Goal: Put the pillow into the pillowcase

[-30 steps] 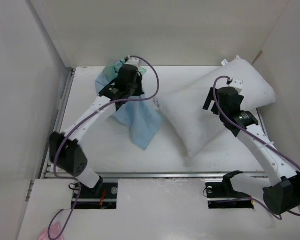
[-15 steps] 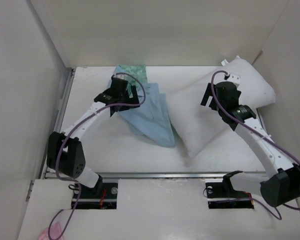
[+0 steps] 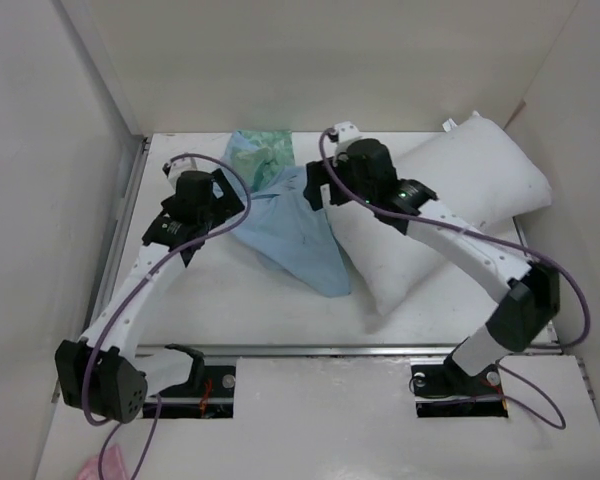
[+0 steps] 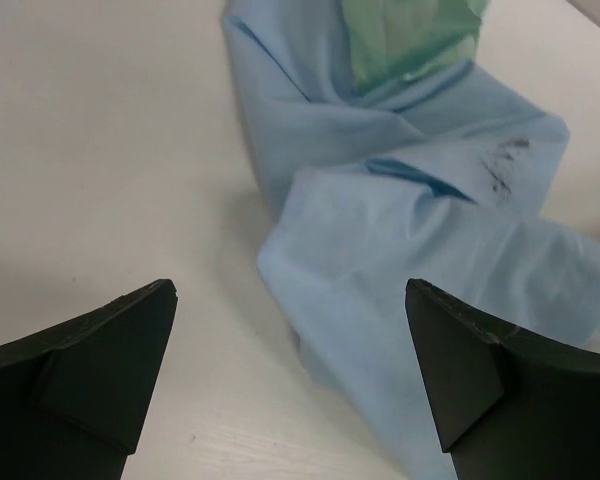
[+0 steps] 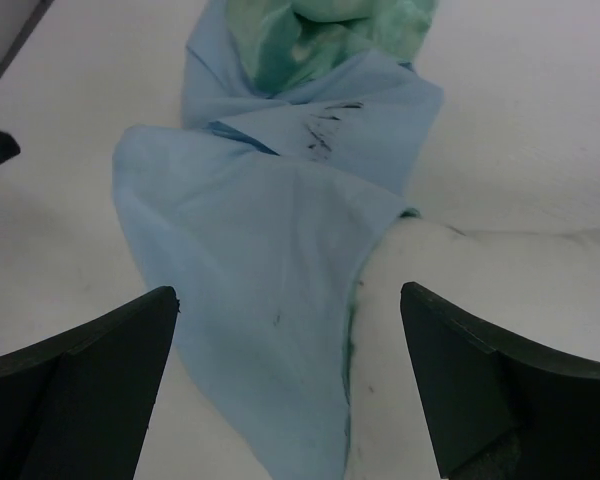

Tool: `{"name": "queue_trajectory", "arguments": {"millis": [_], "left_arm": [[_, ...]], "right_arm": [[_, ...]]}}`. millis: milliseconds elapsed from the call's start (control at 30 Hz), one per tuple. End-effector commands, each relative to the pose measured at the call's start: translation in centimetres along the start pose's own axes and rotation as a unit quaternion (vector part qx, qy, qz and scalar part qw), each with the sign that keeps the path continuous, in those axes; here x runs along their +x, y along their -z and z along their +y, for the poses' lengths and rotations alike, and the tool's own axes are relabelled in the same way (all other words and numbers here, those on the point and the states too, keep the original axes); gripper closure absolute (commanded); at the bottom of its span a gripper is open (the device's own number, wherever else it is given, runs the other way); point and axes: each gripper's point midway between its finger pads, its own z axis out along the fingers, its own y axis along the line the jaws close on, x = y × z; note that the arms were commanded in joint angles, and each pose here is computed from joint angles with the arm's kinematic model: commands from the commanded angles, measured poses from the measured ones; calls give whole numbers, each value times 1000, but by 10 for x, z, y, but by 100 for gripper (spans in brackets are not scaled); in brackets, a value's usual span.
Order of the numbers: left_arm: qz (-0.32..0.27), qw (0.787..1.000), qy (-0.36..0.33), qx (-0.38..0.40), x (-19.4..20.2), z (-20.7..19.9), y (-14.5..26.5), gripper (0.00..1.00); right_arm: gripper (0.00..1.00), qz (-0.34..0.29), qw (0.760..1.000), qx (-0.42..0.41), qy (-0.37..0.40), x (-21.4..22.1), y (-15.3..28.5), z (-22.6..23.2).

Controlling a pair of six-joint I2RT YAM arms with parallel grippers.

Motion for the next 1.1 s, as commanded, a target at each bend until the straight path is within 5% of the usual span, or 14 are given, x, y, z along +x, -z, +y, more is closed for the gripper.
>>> {"name": "queue_trajectory", "arguments": {"millis": [0, 100, 167, 300, 467, 633, 667, 700, 767, 867, 967, 1067], "left_arm": [[-55, 998, 24, -7, -56, -2, -36, 0], [-9, 998, -8, -58, -55, 7, -98, 0], [-15, 998, -21, -64, -76, -5, -119, 0], [37, 994, -42, -98, -54, 7, -178, 0], [69, 992, -37, -94, -31, 16, -217, 0], [112, 990, -41, -71, -9, 7, -252, 0], [121, 989, -45, -73, 2, 6, -259, 2], [118, 990, -48, -61, 3, -3, -260, 6], [110, 991, -56, -41, 5, -16, -268, 39], [113, 991, -58, -26, 11, -24, -271, 100], [112, 991, -39, -59, 18, -3, -266, 100], [38, 994, 6, -103, -27, 29, -223, 100]], "right_arm": [[2, 14, 1000, 1, 7, 2, -44, 5], [2, -18, 998, 65, 14, -17, -65, -14], [3, 9, 996, 70, 48, -3, -90, -18], [7, 42, 994, 69, 68, 15, -116, -19], [27, 70, 992, 64, 89, 37, -131, -21], [97, 80, 992, 38, 93, 45, -130, -14], [100, 73, 993, 38, 86, 40, -127, -13], [100, 75, 993, 38, 87, 38, -123, -13], [100, 49, 995, 30, 79, 15, -103, -7], [100, 18, 998, 31, 56, -10, -80, -4], [100, -29, 998, 43, 21, -48, -45, -15], [100, -65, 996, 52, -10, -77, -10, -28]]}}
